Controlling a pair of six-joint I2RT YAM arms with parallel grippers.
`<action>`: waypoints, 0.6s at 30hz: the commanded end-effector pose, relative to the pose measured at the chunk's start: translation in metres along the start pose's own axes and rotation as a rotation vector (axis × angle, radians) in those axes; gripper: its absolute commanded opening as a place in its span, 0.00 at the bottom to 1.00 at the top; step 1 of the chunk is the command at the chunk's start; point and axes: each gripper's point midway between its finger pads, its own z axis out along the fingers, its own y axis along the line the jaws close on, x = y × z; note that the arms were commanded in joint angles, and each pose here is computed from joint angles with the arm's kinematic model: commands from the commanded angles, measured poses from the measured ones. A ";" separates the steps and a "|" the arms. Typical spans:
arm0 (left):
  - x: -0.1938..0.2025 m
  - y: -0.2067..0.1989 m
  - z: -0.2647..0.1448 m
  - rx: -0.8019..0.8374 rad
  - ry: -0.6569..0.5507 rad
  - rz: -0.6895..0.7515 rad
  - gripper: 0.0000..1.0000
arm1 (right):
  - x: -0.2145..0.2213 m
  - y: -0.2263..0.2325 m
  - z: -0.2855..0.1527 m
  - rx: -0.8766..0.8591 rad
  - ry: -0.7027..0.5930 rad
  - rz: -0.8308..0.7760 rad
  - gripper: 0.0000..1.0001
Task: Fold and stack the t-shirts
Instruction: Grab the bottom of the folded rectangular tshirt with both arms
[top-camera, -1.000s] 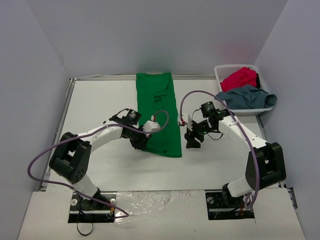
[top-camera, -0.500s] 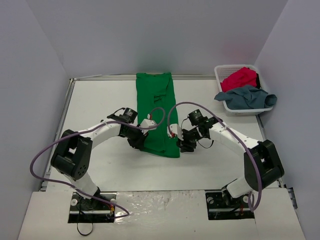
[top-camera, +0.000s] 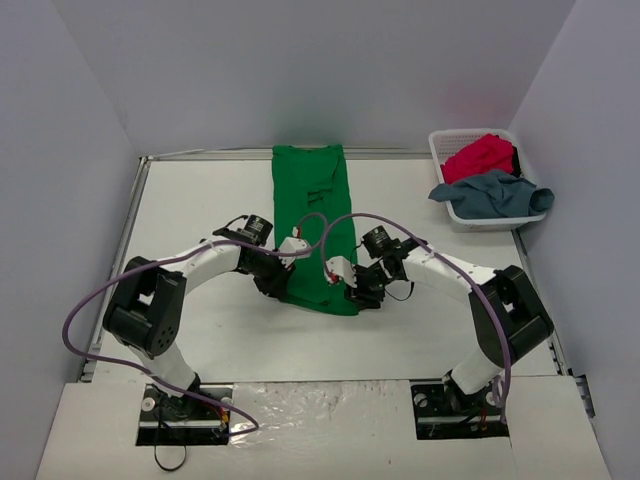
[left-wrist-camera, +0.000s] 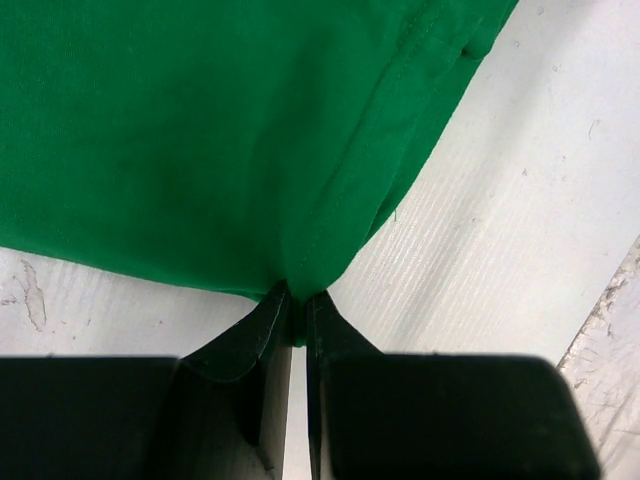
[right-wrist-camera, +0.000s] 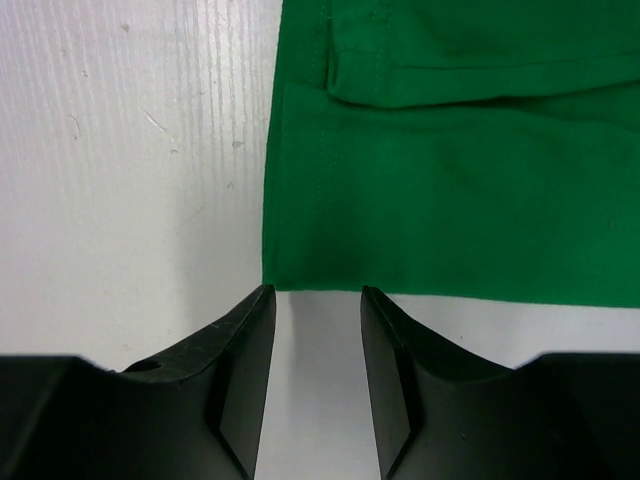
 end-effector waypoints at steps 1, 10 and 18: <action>-0.012 -0.003 -0.006 0.022 -0.026 -0.002 0.02 | 0.004 0.006 0.007 -0.029 0.028 0.012 0.36; -0.012 0.000 -0.008 0.015 -0.032 -0.014 0.02 | 0.010 0.012 0.019 -0.054 0.080 0.006 0.40; -0.012 0.001 -0.006 0.019 -0.029 -0.024 0.02 | 0.010 0.012 0.025 -0.065 0.095 0.018 0.40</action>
